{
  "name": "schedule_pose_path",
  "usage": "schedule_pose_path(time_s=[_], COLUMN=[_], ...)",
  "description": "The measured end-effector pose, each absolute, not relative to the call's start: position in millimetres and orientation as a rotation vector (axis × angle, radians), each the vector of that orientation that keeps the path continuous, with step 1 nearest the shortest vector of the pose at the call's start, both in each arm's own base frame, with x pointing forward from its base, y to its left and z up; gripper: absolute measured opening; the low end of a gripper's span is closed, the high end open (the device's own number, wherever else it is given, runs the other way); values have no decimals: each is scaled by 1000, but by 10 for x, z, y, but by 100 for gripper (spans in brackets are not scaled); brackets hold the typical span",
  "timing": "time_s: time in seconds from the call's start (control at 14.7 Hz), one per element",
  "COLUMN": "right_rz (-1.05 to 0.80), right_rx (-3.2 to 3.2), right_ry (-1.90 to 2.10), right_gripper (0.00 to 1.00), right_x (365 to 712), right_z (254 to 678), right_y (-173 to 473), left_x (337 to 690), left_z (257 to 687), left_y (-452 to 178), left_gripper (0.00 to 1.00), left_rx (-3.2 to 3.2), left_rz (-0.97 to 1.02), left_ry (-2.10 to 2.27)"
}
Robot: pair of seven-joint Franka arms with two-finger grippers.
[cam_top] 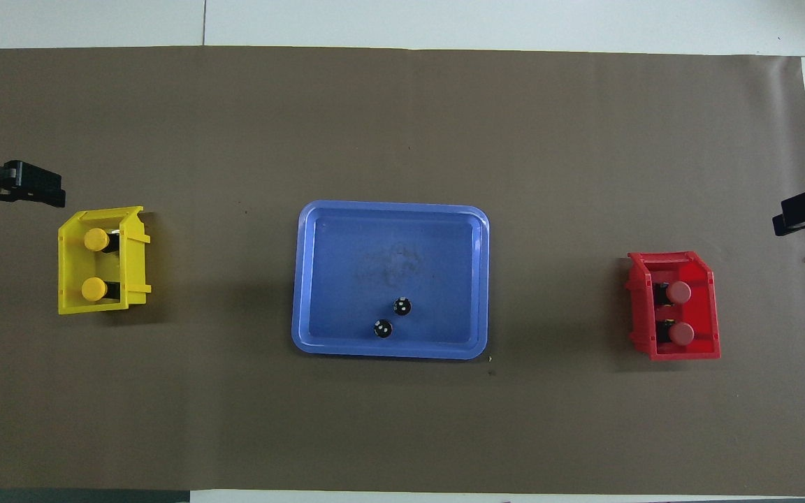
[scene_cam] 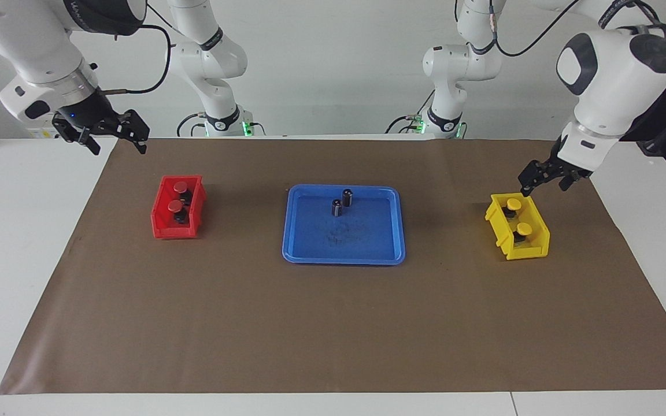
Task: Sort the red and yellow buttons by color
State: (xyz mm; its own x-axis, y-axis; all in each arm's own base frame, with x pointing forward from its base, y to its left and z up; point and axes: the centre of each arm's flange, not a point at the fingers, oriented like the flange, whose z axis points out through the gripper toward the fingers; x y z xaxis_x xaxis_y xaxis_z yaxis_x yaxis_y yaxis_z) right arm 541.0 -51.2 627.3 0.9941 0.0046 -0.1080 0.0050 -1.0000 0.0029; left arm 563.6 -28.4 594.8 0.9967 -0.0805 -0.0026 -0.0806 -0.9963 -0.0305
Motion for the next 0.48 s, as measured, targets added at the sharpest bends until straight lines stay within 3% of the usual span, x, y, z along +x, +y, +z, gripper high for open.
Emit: schedule_pose_path(time_s=[0.48], right_rz=[-170], right_rx=[3134], right_ry=[8], right_gripper=[100], right_x=[5410], right_z=[6273], right_y=[-512], left_x=[5398], left_z=[6352], left_y=[-210], left_gripper=[100], left_rx=[-3109], left_rz=[9], left_ry=[200])
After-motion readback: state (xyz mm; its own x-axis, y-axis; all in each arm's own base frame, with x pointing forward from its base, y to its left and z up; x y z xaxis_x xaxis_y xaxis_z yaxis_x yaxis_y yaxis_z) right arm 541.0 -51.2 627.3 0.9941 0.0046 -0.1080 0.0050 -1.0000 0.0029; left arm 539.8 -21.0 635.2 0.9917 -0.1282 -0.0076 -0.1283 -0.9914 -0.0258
